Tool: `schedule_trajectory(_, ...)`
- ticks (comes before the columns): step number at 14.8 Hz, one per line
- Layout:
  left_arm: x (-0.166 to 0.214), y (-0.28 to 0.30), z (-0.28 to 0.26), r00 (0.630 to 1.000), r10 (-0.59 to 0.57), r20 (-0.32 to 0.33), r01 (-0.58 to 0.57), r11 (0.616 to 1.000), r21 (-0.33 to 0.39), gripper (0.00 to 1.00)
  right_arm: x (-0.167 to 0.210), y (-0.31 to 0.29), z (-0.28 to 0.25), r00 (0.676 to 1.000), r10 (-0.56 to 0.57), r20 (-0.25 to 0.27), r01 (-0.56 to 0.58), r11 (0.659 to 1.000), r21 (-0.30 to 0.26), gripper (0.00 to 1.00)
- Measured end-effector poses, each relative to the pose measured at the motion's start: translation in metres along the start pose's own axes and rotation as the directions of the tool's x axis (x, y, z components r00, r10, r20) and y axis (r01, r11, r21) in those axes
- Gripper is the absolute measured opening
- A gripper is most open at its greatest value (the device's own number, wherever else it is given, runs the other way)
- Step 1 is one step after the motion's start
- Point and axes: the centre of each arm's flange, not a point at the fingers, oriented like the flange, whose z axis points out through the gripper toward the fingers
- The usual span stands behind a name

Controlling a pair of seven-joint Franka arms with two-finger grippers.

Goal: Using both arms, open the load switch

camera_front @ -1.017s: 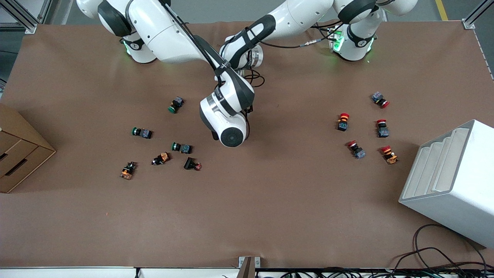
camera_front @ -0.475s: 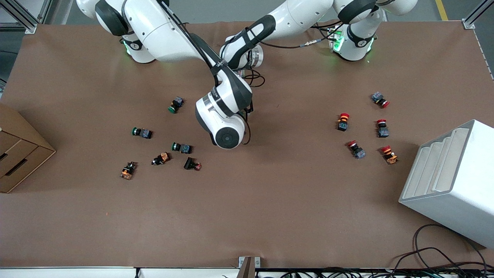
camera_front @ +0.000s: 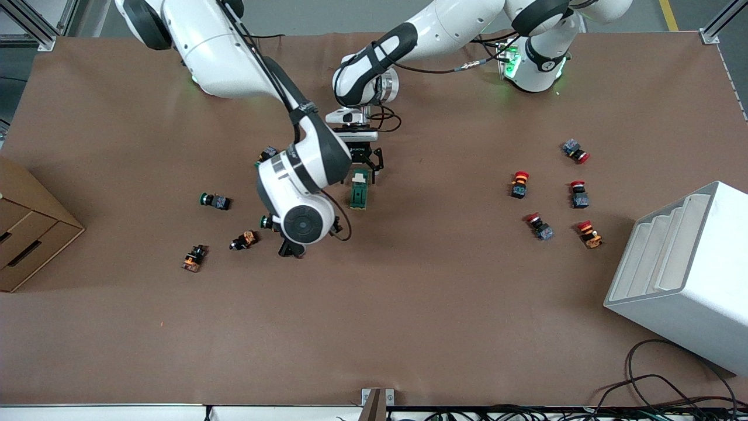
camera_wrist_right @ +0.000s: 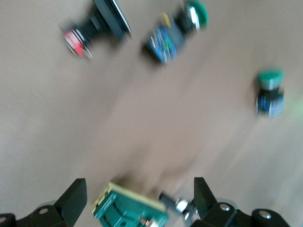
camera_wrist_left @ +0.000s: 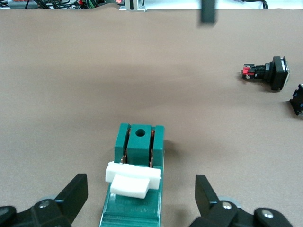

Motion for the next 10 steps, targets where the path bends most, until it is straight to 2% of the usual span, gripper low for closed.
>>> schedule_trajectory(3, 0.000, 0.000, 0.000, 1.000, -0.001, 0.000, 0.001, 1.000, 0.000, 1.00, 0.059, 0.029, -0.050, 0.979, -0.199, -0.050, 0.202, 0.978, 0.048, 1.00)
schedule_trajectory(6, 0.002, 0.000, 0.001, 1.000, -0.003, -0.001, 0.003, 1.000, 0.001, 1.00, 0.124, 0.070, -0.096, 0.928, -0.364, -0.081, 0.371, 0.923, 0.099, 1.00)
schedule_trajectory(8, 0.008, 0.001, 0.004, 1.000, -0.005, -0.005, 0.005, 1.000, 0.005, 1.00, 0.160, 0.100, -0.122, 0.864, -0.486, -0.133, 0.499, 0.862, 0.088, 1.00)
schedule_trajectory(10, 0.017, 0.001, 0.009, 1.000, -0.011, -0.010, 0.011, 1.000, 0.010, 1.00, 0.188, 0.131, -0.145, 0.781, -0.598, -0.179, 0.616, 0.786, 0.060, 1.00)
